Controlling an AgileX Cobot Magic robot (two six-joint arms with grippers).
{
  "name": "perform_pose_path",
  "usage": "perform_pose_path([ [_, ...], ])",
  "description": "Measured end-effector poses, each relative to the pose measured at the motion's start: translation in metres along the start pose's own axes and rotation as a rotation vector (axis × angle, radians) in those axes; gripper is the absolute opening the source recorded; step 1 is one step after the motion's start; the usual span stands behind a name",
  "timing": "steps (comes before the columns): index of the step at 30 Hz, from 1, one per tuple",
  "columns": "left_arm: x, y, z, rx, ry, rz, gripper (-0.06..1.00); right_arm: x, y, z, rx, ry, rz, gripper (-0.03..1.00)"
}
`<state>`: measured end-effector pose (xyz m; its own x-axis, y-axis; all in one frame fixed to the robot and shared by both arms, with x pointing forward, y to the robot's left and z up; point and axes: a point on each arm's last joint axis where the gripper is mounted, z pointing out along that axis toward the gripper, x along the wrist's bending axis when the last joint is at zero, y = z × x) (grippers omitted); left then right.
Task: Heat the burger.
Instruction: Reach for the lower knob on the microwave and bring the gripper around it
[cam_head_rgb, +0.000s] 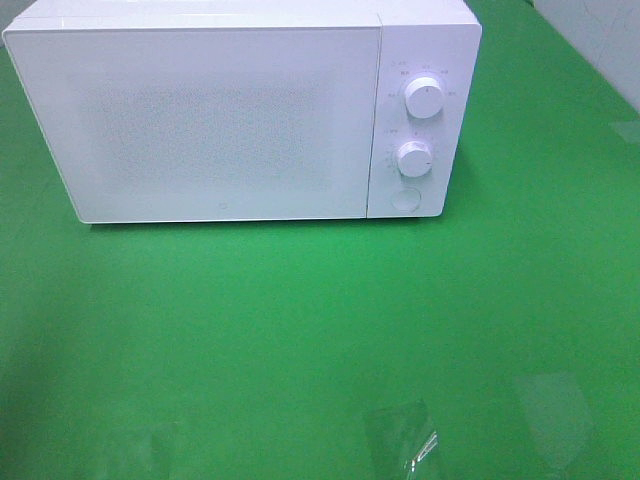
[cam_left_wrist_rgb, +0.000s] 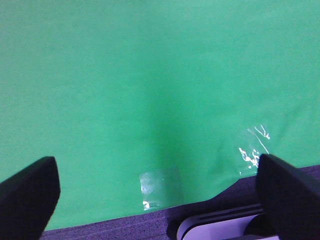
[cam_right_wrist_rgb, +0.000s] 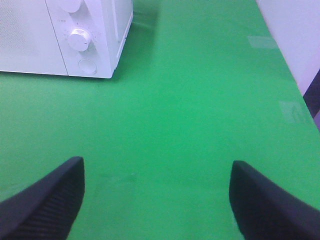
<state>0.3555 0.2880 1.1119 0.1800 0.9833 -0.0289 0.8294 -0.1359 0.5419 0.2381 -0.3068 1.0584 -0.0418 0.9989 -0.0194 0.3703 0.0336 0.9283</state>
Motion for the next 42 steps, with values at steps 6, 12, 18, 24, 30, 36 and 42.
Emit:
perform_pose_path([
  [6, -0.003, -0.033, 0.009, -0.04, 0.005, -0.002, 0.98, 0.0, 0.0, 0.0, 0.0, 0.0, 0.0, 0.76],
  [12, -0.004, -0.065, 0.031, -0.032, 0.007, -0.009, 0.98, 0.0, 0.0, 0.0, 0.0, 0.0, 0.0, 0.76],
  [18, -0.005, -0.078, 0.032, -0.05, 0.008, -0.007, 0.98, 0.0, 0.0, 0.0, 0.0, 0.0, 0.0, 0.76],
  [24, -0.006, -0.084, 0.024, -0.11, 0.015, 0.0, 0.98, 0.0, 0.0, 0.0, 0.0, 0.0, 0.0, 0.76],
  [30, -0.012, -0.093, 0.012, -0.21, -0.011, -0.006, 0.98, 0.0, 0.0, 0.0, 0.0, 0.0, 0.0, 0.76],
  [36, -0.015, -0.108, -0.003, -0.345, -0.002, 0.008, 0.98, 0.0, 0.0, 0.0, 0.0, 0.0, 0.0, 0.76],
  [42, -0.018, -0.122, -0.014, -0.451, 0.008, 0.021, 0.98, 0.0, 0.0, 0.0, 0.0, 0.0, 0.0, 0.76],
])
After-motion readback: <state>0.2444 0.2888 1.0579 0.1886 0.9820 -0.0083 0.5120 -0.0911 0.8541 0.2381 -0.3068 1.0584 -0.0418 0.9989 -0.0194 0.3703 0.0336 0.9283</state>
